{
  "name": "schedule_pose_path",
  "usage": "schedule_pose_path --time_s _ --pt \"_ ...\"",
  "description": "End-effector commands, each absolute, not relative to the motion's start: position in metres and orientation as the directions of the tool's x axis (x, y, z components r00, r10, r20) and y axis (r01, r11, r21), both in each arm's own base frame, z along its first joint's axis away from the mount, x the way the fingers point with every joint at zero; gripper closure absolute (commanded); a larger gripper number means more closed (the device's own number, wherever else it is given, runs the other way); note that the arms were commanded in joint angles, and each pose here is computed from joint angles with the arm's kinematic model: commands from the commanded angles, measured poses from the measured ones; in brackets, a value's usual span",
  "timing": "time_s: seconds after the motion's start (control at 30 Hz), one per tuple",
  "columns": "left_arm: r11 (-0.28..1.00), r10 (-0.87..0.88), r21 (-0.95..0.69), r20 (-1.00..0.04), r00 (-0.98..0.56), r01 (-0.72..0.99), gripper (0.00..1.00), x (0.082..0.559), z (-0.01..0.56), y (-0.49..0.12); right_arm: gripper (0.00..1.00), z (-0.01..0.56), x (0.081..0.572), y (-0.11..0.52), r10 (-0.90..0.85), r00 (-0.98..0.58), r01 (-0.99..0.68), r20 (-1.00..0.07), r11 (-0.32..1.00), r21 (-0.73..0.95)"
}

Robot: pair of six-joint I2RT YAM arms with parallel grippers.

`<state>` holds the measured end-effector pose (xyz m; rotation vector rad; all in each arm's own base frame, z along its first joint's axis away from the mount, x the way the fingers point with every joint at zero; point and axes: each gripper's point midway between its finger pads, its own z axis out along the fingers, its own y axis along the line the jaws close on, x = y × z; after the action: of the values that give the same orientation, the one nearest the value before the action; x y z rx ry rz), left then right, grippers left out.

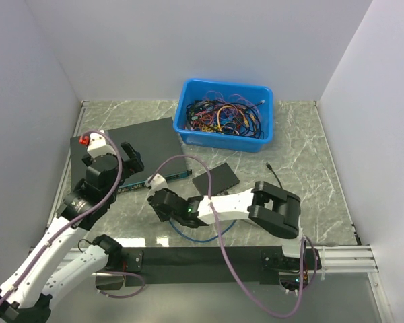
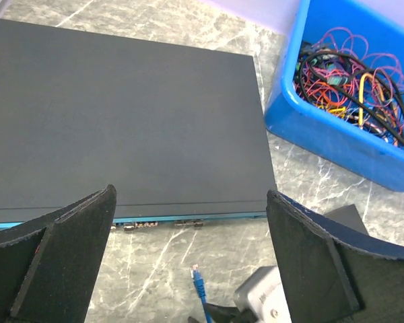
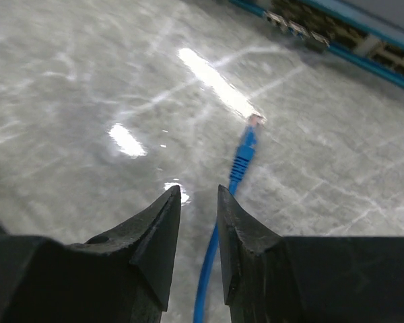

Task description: Insert the plug into the switch port

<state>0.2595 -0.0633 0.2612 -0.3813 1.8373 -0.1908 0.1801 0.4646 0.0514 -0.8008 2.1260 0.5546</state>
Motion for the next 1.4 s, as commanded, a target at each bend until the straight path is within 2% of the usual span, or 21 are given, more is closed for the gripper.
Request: schedule_pose_path --time_s 0.0,0.37,0.53,0.57,0.73,1.0,1.23,1.27,1.37 --pt "0.941 -0.334 -0.305 -0.906 -0.26 -0.147 0.01 0.261 0.266 -0.064 0.64 0.048 0.189 0.461 -0.339 -0.521 -0.634 -0.783 0.768 0.089" --pt "0.936 -0.349 -0.321 -0.905 -0.245 -0.148 0.01 0.259 0.268 -0.061 0.68 0.028 0.199 0.454 -0.36 -0.551 -0.584 -0.753 0.811 0.04" --pt "0.935 -0.35 -0.318 -0.903 -0.251 -0.159 0.01 0.26 0.266 -0.059 0.9 0.02 0.194 0.455 -0.358 -0.57 -0.591 -0.739 0.804 0.067" --pt "0.934 -0.35 -0.317 -0.902 -0.252 -0.162 0.01 0.26 0.266 -0.059 1.0 0.016 0.191 0.451 -0.368 -0.573 -0.593 -0.732 0.803 0.06" --pt "0.934 -0.353 -0.325 -0.9 -0.257 -0.147 0.01 0.26 0.266 -0.062 1.0 0.045 0.195 0.44 -0.295 -0.539 -0.581 -0.789 0.808 0.094" --pt "0.91 -0.41 -0.41 -0.872 -0.266 -0.058 0.01 0.263 0.273 -0.085 1.0 0.13 0.194 0.399 -0.133 -0.439 -0.595 -0.889 0.784 0.176" --pt "0.816 -0.447 -0.541 -0.814 -0.37 0.205 0.01 0.273 0.286 -0.154 1.0 0.171 0.179 0.36 -0.027 -0.387 -0.695 -0.922 0.666 0.272" --pt "0.774 -0.443 -0.562 -0.809 -0.386 0.291 0.01 0.271 0.295 -0.171 1.0 0.184 0.178 0.354 0.004 -0.373 -0.706 -0.928 0.647 0.287" --pt "0.7 -0.419 -0.588 -0.798 -0.434 0.405 0.03 0.265 0.296 -0.197 1.0 0.19 0.179 0.341 0.037 -0.369 -0.722 -0.929 0.618 0.311"
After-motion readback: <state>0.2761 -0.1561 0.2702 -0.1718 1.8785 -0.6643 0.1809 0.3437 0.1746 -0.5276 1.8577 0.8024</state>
